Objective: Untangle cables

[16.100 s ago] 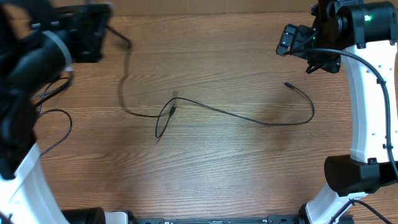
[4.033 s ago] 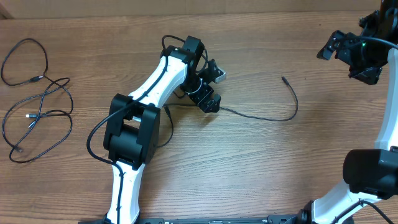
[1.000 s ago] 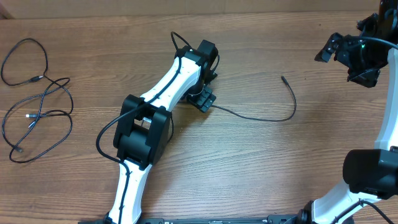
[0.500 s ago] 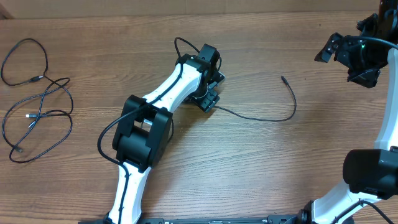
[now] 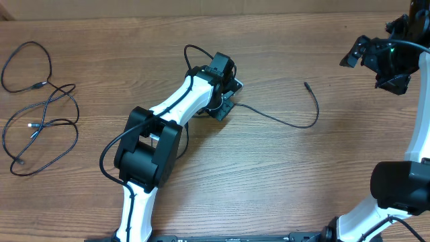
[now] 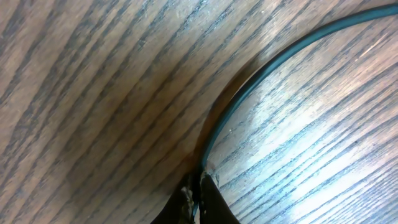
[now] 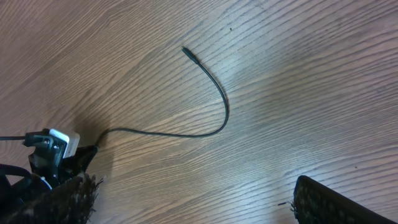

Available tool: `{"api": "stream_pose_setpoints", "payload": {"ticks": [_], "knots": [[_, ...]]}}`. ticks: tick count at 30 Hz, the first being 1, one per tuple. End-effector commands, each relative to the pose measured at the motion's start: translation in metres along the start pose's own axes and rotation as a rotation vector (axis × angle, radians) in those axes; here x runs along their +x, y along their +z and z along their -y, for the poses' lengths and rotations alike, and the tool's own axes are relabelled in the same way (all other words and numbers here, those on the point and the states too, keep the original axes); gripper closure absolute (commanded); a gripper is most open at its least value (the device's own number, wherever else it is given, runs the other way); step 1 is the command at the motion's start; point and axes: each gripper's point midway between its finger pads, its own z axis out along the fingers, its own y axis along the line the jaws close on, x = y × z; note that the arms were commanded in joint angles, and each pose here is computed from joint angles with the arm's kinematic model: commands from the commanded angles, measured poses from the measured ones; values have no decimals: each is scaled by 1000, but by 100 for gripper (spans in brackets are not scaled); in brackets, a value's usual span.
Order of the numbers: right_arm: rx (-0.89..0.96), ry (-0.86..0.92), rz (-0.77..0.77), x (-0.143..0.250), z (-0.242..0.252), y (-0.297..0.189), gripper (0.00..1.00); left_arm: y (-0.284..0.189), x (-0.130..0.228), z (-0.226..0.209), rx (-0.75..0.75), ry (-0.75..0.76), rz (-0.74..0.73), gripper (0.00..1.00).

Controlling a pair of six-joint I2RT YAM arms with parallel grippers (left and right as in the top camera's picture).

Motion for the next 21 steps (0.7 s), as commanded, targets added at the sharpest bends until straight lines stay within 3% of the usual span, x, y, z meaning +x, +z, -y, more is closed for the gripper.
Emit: {"api": "stream_pose_setpoints", "payload": {"ticks": [1,10,16,21], "knots": [[-2,-10,-4,1,-2,1,0,23,22,16,63,-70,-107,96],[-3,-17,0,0,-2,1,0,-76,-34,8,85,-133,-31,96],[-3,-18,0,0,-2,1,0,-168,-81,3,50,-111,163,96],[-3,-18,1,0,-2,1,0,-224,-98,2,22,-96,295,96]]}}
